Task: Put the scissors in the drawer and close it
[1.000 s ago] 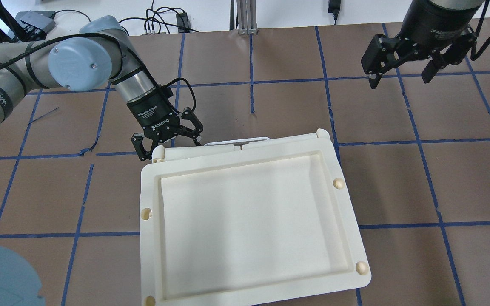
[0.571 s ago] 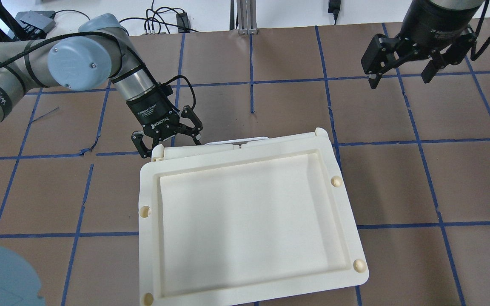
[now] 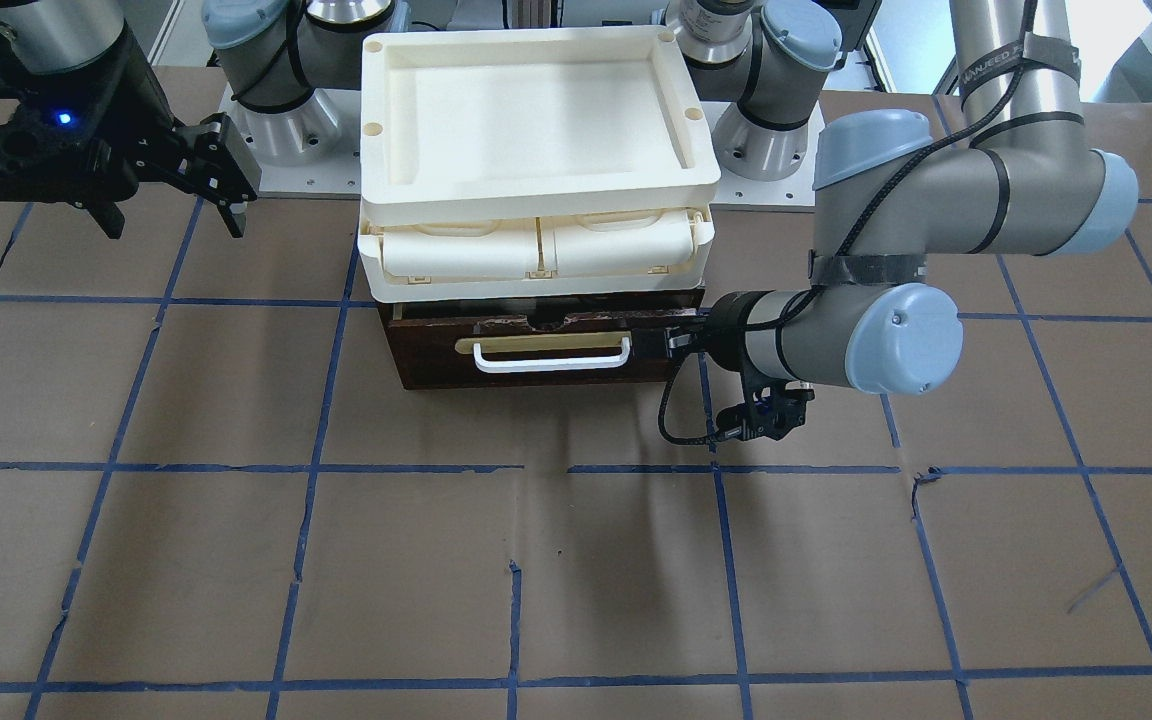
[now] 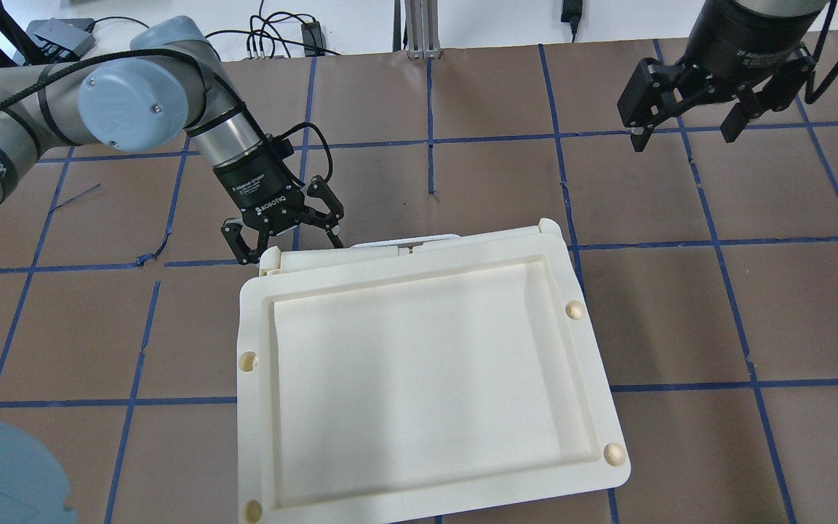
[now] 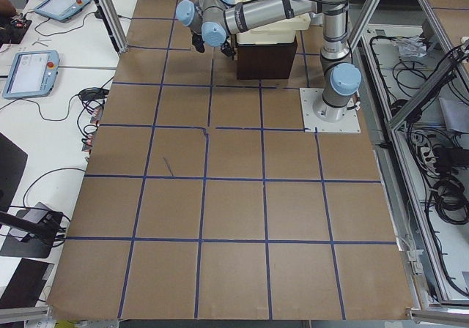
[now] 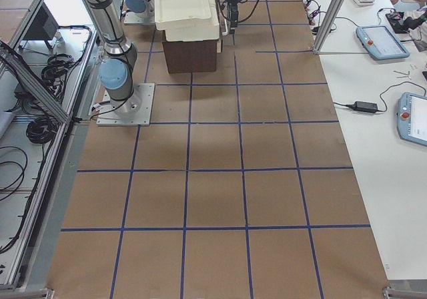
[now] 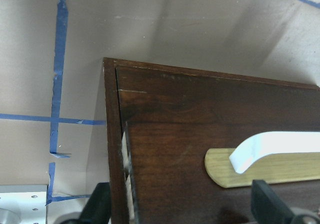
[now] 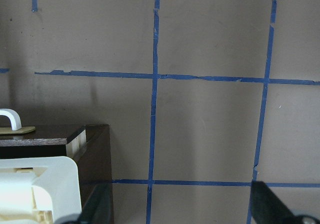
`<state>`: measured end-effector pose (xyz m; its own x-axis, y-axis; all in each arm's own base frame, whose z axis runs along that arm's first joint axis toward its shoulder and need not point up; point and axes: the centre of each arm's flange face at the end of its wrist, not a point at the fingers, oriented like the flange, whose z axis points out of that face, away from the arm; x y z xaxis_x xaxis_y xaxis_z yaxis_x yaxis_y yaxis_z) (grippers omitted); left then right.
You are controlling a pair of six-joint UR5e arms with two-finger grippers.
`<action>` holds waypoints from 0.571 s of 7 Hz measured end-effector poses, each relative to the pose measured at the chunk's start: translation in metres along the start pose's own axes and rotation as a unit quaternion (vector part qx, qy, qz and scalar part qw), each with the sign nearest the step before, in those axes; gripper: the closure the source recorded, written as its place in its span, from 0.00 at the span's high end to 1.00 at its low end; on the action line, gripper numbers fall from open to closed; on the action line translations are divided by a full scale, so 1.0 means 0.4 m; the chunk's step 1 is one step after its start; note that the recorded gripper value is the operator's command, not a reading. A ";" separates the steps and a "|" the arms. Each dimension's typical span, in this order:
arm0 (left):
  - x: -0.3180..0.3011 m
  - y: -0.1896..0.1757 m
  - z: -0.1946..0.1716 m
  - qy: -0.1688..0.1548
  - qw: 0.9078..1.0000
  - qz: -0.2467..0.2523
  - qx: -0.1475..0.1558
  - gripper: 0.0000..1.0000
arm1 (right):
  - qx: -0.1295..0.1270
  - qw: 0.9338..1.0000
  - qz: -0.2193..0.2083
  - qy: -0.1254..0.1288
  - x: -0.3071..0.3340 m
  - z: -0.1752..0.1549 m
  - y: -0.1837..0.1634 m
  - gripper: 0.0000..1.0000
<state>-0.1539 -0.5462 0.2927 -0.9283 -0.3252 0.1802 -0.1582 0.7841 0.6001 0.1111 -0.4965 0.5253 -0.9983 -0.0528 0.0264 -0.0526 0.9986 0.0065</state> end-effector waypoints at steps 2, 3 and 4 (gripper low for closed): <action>-0.021 -0.002 0.011 -0.031 0.999 0.009 0.000 1.00 | 0.000 1.000 0.004 0.001 0.000 -0.002 0.002 1.00; -0.022 -0.002 0.005 -0.035 0.999 0.011 0.003 1.00 | 0.001 1.000 0.005 0.001 0.000 -0.004 0.002 1.00; -0.015 -0.006 -0.027 -0.033 0.999 0.019 0.031 1.00 | 0.003 1.000 0.005 -0.006 -0.004 -0.009 0.003 1.00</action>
<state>-0.1445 -0.5517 0.2986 -0.9539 -0.2605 0.1490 -0.1408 0.8269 0.5445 0.1127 -0.4954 0.5289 -0.9990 -0.0431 0.0148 -0.0431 0.9991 0.0004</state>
